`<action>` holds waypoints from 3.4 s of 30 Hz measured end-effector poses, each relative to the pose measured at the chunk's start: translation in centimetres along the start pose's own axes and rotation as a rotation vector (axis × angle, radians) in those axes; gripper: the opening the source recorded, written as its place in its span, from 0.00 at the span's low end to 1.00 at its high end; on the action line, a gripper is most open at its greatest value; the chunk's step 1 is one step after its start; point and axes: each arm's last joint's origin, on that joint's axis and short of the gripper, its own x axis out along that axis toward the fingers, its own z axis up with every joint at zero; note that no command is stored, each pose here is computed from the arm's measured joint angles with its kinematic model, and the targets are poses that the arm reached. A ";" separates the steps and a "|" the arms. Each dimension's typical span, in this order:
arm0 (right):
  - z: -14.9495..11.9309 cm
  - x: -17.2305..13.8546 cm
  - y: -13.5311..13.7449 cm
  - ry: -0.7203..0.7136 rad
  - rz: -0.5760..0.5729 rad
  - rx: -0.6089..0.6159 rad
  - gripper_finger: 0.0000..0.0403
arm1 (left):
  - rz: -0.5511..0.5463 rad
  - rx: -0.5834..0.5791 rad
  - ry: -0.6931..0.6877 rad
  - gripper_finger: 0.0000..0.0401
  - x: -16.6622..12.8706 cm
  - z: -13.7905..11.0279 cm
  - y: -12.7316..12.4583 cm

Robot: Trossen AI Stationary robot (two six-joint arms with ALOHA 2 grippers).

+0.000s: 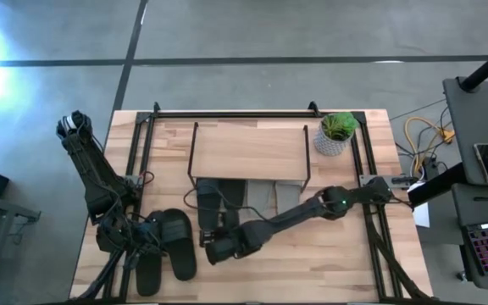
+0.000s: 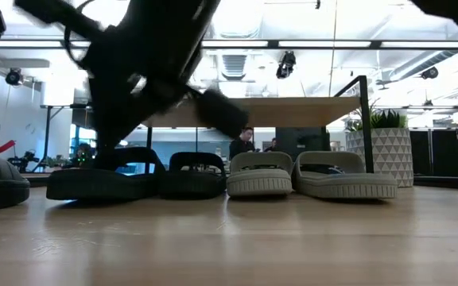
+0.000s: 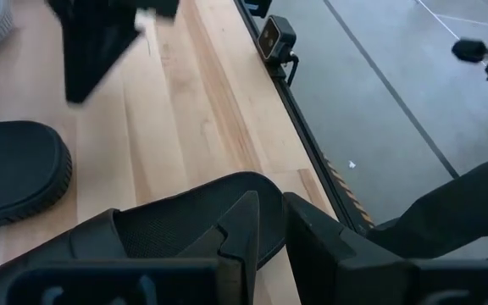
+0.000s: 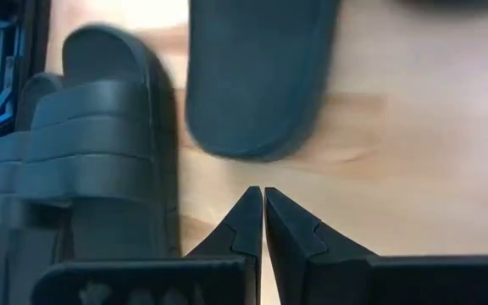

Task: Pick and place slides into the shelf
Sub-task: Adjust the black slides under the shelf

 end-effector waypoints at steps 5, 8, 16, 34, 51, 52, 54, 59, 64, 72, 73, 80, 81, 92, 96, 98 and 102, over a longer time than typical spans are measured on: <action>-0.3 2.3 1.1 0.058 0.120 0.018 0.02 | -0.002 -0.004 -0.002 0.11 0.0 0.0 0.0; -0.3 3.0 1.0 0.043 0.113 0.012 0.02 | -0.006 -0.009 -0.007 0.11 0.0 0.1 -0.1; 1.4 4.2 0.0 0.010 -0.007 -0.030 0.02 | -0.004 -0.028 -0.005 0.11 0.0 0.1 0.0; 6.1 5.9 0.6 -0.158 -0.011 -0.043 0.02 | -0.004 -0.033 -0.005 0.11 0.0 0.1 0.0; 6.5 5.7 1.6 -0.088 0.055 -0.134 0.02 | -0.004 -0.032 -0.005 0.11 0.0 0.1 0.0; 6.1 5.4 1.8 -0.061 0.069 -0.159 0.02 | -0.004 -0.032 -0.004 0.11 0.0 0.0 0.0; 4.9 4.1 2.0 -0.031 0.086 -0.177 0.02 | -0.004 -0.032 -0.005 0.11 0.0 0.1 0.0; 1.5 0.7 -0.2 -0.057 -0.085 -0.080 0.02 | -0.005 -0.033 -0.005 0.11 0.0 0.1 0.0; -0.9 -1.0 -2.5 -0.095 -0.220 0.014 0.02 | -0.005 -0.032 -0.005 0.11 0.0 0.1 -0.1; 1.5 0.3 -1.9 -0.129 -0.221 -0.008 0.02 | -0.005 -0.027 -0.005 0.11 0.0 0.1 -0.1; 2.1 0.6 -1.8 -0.132 -0.227 -0.022 0.02 | -0.005 -0.027 -0.006 0.11 0.0 0.1 -0.1; 5.4 2.1 -1.5 -0.138 -0.270 -0.109 0.02 | -0.005 -0.033 -0.005 0.11 0.0 0.1 -0.1; 5.6 2.2 -1.5 -0.139 -0.275 -0.118 0.02 | -0.005 -0.033 -0.005 0.11 0.0 0.1 -0.1; 6.2 3.6 -2.7 -0.161 -0.322 -0.120 0.02 | -0.005 -0.033 -0.005 0.11 0.0 0.1 -0.1; 6.3 3.8 -2.6 -0.185 -0.302 -0.125 0.02 | -0.005 -0.033 -0.005 0.11 0.0 0.1 -0.1; 6.5 3.9 -2.6 -0.192 -0.305 -0.124 0.02 | -0.004 -0.033 -0.005 0.11 0.0 0.1 0.0; 7.2 4.1 -2.8 -0.238 -0.326 -0.136 0.02 | -0.004 -0.034 -0.005 0.11 0.0 0.1 0.0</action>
